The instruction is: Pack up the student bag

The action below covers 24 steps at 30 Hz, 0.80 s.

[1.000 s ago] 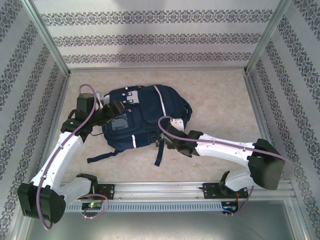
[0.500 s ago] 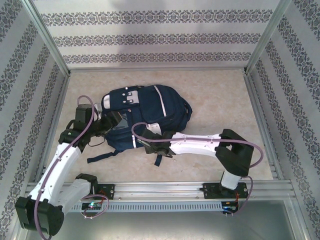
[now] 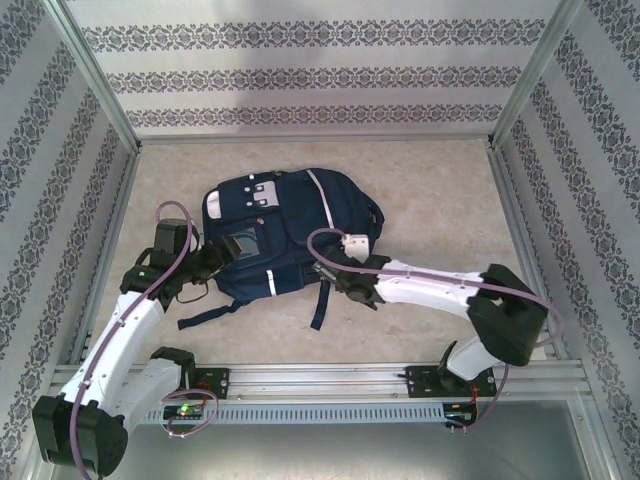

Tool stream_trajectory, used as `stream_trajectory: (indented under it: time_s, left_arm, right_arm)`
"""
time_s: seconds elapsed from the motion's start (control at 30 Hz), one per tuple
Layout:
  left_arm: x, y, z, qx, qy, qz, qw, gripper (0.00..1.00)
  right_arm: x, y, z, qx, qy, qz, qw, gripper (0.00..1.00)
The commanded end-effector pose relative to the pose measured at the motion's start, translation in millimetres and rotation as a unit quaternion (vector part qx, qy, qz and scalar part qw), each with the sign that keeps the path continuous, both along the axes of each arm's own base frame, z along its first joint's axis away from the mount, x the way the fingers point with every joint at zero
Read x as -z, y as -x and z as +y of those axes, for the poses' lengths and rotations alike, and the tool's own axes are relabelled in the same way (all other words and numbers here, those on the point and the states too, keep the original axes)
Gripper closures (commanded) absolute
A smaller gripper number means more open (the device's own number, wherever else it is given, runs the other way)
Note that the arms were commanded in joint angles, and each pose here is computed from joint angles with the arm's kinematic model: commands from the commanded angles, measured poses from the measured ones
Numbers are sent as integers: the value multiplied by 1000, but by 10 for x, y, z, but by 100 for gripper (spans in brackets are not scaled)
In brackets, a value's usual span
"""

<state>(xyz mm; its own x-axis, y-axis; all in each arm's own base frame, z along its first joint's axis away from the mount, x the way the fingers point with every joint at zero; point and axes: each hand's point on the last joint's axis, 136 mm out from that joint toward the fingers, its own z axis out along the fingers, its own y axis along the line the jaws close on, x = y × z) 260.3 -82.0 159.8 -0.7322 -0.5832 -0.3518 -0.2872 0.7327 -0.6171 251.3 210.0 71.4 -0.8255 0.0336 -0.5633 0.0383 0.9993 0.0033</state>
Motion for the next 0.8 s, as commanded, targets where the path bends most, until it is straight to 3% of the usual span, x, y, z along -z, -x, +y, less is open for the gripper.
stream_trajectory:
  time_s: [0.0, 0.13, 0.37, 0.43, 0.6, 0.77]
  left_arm:
    - [73, 50, 91, -4, -22, 7, 1000, 30]
    - [51, 41, 67, -2, -14, 4, 1000, 30]
    - [-14, 86, -26, 18, 9, 0, 1000, 30]
    - [-50, 120, -52, 24, 16, -1, 1000, 30]
    - [-183, 151, -125, 37, 38, -19, 998, 30]
    - [-256, 161, -222, 57, 64, -35, 996, 29]
  right_arm:
    - [-92, 33, -119, -5, -12, -18, 1000, 70]
    - [-147, 92, 208, -107, -62, -9, 992, 67]
    - [-153, 284, 747, -273, -128, -10, 953, 48]
    - [-209, 340, 778, -314, -140, -37, 938, 43]
    - [-442, 496, 673, -389, -213, -226, 867, 41]
    - [-277, 537, 608, -410, -213, -223, 859, 42]
